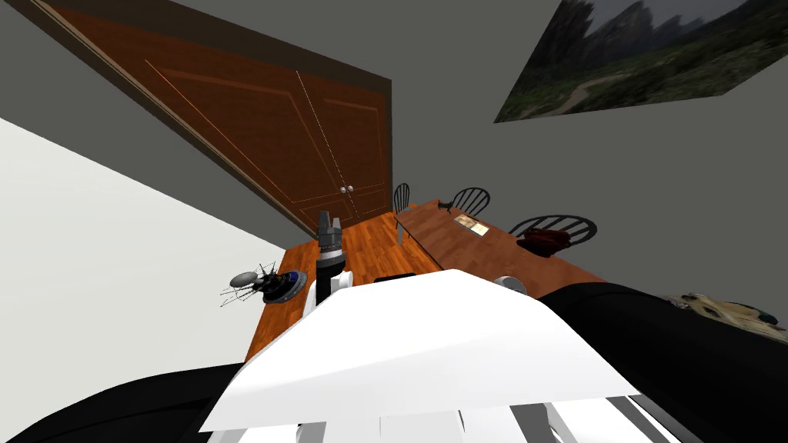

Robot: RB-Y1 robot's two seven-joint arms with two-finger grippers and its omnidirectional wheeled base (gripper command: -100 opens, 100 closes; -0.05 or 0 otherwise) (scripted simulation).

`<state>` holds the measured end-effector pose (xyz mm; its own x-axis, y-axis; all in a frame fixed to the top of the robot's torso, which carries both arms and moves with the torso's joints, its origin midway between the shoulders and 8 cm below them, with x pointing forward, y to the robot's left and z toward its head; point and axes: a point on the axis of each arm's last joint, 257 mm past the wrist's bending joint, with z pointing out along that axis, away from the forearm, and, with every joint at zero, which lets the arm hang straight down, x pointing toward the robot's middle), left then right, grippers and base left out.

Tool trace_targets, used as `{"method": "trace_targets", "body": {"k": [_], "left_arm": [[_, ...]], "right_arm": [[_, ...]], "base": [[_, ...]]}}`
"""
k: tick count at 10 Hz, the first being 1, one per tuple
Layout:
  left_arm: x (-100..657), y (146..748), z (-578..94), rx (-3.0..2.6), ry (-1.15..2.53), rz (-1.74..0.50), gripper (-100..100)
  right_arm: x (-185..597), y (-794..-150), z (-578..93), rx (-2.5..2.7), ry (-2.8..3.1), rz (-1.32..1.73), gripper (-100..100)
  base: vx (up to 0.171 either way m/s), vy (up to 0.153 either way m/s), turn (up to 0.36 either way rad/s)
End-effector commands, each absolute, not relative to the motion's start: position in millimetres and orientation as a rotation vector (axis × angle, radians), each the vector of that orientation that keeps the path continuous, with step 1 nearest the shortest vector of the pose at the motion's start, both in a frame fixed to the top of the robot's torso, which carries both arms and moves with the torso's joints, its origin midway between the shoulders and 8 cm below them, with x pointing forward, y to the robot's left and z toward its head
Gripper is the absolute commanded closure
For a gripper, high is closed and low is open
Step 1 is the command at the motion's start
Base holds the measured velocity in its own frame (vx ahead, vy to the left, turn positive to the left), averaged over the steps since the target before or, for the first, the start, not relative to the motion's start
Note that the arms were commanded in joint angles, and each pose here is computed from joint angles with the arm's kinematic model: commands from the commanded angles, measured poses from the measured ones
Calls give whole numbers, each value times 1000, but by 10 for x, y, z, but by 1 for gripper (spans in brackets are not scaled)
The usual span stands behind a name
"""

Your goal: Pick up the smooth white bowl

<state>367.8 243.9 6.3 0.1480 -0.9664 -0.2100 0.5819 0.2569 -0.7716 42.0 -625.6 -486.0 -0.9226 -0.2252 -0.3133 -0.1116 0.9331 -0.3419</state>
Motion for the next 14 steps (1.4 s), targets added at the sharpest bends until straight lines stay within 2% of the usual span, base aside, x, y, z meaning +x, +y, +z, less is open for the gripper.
{"method": "trace_targets", "body": {"k": [1,3,6,8,13,14], "left_arm": [[3678,2439,63,-599,792,-1214,0],[3678,2440,62,-599,792,-1214,0],[3679,2439,63,-599,792,-1214,0],[3678,2440,62,-599,792,-1214,0],[3679,2439,63,-599,792,-1214,0],[3679,2439,63,-599,792,-1214,0]], "right_arm": [[387,-6283,-4864,-308,2750,-479,100],[482,-6301,-4706,-244,2711,-489,100],[406,-6352,-4720,-367,2739,-541,100],[473,-6406,-4535,-306,2705,-569,100],[417,-6452,-4540,-404,2724,-617,100],[412,-6453,-4541,-406,2725,-618,0]], "base": [[2,-6,11],[87,-30,-267],[20,6,28],[85,-16,-271],[11,0,15],[0,0,0]]}}
